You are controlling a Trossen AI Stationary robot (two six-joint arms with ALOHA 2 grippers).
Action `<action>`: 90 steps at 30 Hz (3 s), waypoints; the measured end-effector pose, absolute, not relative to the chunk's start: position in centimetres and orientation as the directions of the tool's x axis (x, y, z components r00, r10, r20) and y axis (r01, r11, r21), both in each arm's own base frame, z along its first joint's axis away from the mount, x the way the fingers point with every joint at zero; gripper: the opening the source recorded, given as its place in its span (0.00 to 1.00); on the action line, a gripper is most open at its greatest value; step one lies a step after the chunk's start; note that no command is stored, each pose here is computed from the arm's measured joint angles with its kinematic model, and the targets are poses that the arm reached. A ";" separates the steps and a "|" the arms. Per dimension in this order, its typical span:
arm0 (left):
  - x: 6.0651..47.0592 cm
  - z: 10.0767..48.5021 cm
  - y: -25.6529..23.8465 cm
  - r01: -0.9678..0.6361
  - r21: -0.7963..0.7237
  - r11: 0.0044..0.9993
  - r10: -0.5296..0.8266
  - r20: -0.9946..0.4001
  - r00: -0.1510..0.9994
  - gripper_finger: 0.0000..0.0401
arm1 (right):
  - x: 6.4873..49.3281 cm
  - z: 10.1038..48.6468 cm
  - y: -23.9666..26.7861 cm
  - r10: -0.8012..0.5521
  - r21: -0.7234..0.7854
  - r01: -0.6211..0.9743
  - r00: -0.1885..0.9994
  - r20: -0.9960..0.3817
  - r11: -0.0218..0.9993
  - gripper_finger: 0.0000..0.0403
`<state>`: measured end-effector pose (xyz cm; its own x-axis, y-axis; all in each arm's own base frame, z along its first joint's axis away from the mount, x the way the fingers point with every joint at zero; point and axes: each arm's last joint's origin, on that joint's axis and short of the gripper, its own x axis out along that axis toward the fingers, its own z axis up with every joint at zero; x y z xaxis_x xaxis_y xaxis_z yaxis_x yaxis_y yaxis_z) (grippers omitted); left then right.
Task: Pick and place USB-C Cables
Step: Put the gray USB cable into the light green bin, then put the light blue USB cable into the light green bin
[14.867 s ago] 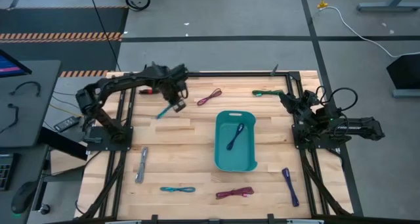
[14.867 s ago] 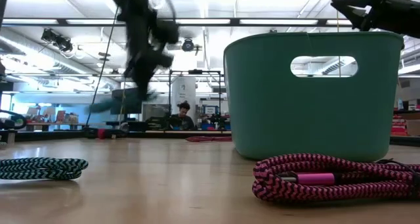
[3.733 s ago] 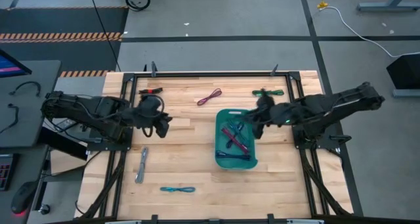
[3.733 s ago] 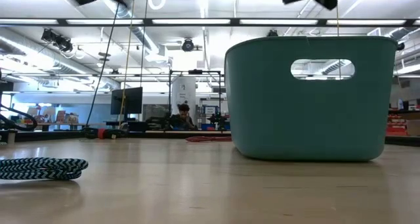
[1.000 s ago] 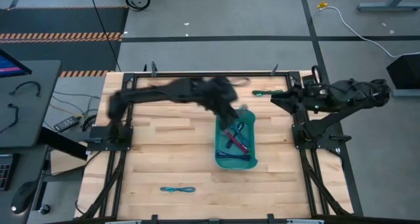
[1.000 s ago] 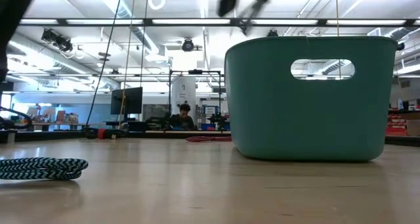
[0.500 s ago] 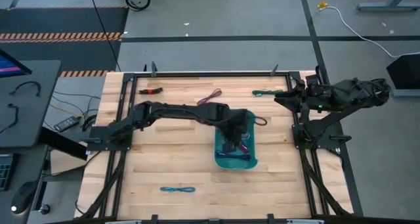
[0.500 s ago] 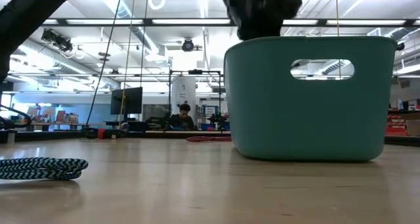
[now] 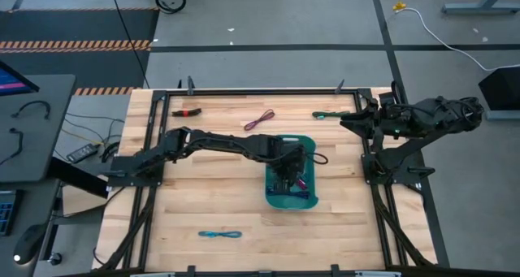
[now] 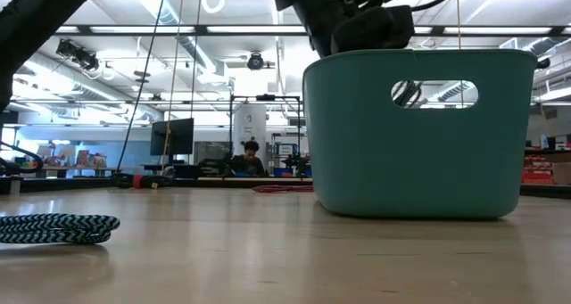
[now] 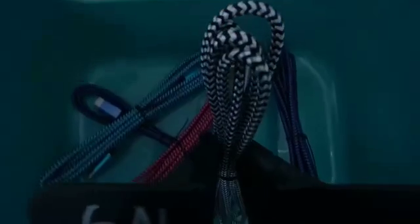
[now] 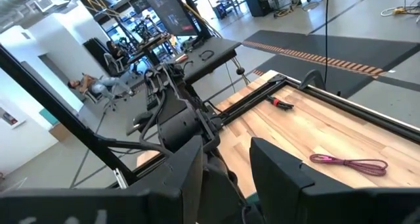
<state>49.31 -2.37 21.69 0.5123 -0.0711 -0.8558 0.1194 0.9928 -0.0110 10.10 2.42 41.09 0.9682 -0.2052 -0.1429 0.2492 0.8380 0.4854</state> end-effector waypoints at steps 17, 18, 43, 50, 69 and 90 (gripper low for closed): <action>47.6 27.0 -2.0 0.073 -0.096 0.993 -0.120 -0.798 0.590 0.49 | 10.1 40.9 2.4 -0.205 0.476 0.256 0.966 -0.156 0.841 0.33; 47.2 28.0 -1.9 0.051 -0.110 0.993 -0.118 -0.786 0.607 0.49 | 10.1 40.8 2.4 -0.206 0.470 0.261 0.964 -0.165 0.843 0.33; 31.0 24.6 -15.1 0.084 -0.045 0.995 -0.056 -0.990 0.128 0.37 | 12.2 38.8 3.4 -0.195 0.298 0.308 0.915 -0.354 0.904 0.33; 27.5 18.7 -19.4 0.023 -0.169 0.985 -0.170 -0.983 0.073 0.37 | 11.5 39.0 3.1 -0.183 0.301 0.289 0.925 -0.333 0.909 0.33; 26.0 14.8 -24.6 -0.006 -0.016 1.000 -0.014 -0.964 0.266 0.29 | 11.0 39.3 2.9 -0.179 0.341 0.285 0.934 -0.309 0.896 0.33; 28.1 23.4 -16.7 -0.214 -0.106 0.971 -0.047 -0.963 0.264 0.02 | 9.7 39.7 2.3 -0.175 0.394 0.274 0.947 -0.269 0.877 0.33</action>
<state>28.08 -16.66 23.42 0.2638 -0.0468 -0.9634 -0.2135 0.9712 -0.1056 9.69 2.35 39.75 0.9471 -0.1746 -0.2692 0.2737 0.8775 0.3938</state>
